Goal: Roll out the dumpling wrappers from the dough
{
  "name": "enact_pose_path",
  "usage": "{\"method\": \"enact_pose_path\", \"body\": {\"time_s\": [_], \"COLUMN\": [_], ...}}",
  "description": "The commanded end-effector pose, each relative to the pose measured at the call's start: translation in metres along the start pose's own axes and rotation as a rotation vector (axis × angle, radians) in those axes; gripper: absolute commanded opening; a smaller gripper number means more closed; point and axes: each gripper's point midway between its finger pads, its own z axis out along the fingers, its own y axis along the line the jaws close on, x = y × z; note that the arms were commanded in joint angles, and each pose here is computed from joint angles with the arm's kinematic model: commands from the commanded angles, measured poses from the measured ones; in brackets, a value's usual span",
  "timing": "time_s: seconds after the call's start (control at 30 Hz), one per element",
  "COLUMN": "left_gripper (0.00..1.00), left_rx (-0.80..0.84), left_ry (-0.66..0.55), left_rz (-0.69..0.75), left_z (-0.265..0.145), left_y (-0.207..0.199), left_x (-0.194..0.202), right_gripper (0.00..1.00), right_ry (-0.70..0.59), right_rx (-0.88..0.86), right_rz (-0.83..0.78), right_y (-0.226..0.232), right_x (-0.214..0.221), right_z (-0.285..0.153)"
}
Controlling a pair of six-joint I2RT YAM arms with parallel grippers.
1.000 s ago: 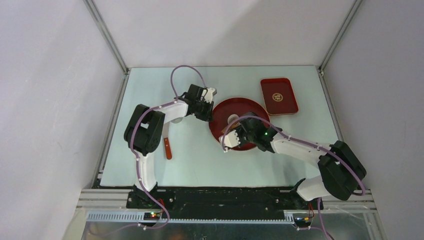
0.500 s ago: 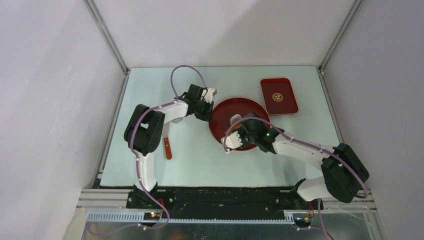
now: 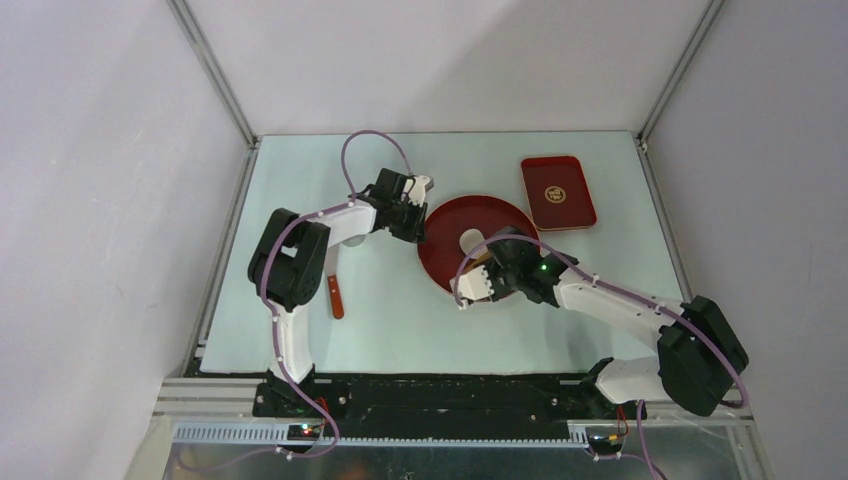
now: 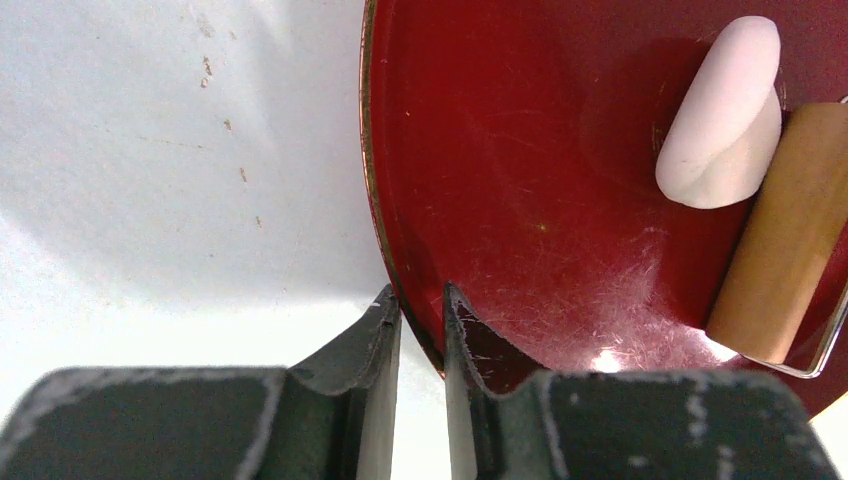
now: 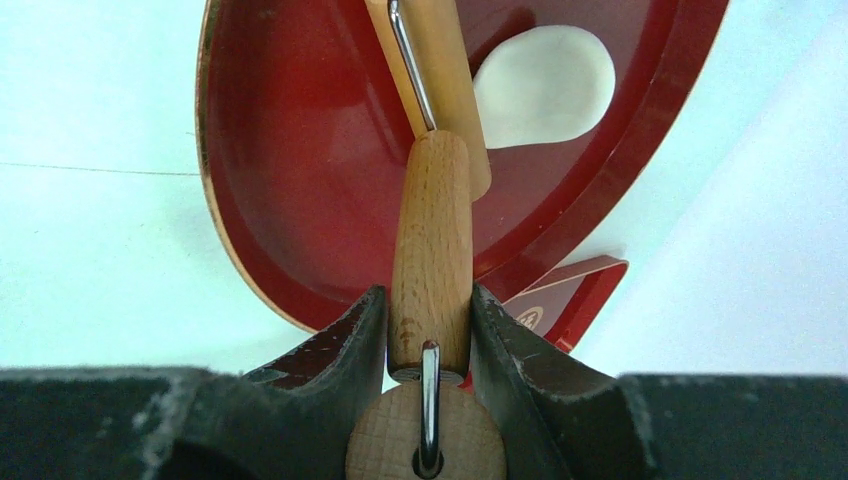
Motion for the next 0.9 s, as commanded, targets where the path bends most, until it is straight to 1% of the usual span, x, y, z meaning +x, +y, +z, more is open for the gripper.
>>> {"method": "enact_pose_path", "body": {"time_s": [0.0,0.27,0.43,0.57,0.67,0.77,0.87], "left_gripper": [0.24,0.24,0.24,0.24,0.24,0.23,0.23], "left_rx": [-0.016,-0.017,-0.018,-0.018,-0.018,-0.017,-0.014], "left_ry": [0.005,0.004,0.004,0.005,0.005,0.004,0.005], "left_rz": [0.002,0.002,0.002,0.002,0.002,0.003,0.005], "left_z": [0.004,0.004,0.004,0.004,0.004,0.003,0.003], "left_y": [0.008,0.008,0.008,0.008,0.008,0.008,0.007], "left_x": [0.001,0.001,0.001,0.001,0.001,0.001,0.001], "right_gripper": [0.0,0.0,0.0,0.0,0.0,0.0,0.0], "right_ry": [0.05,-0.072,-0.108,-0.089,-0.014,0.028,0.062], "right_rx": [-0.2,0.114,0.29,0.351,0.364,0.34,0.274], "right_rz": [0.046,0.204,0.347,0.423,0.453,0.428,0.37], "right_y": [0.044,-0.051,-0.096,-0.111,-0.114,-0.107,-0.085], "right_x": [0.015,-0.004,-0.007,-0.005,0.004,0.006,0.007], "right_z": [-0.015,-0.059,-0.07,-0.057,-0.032,-0.005,0.015]}}
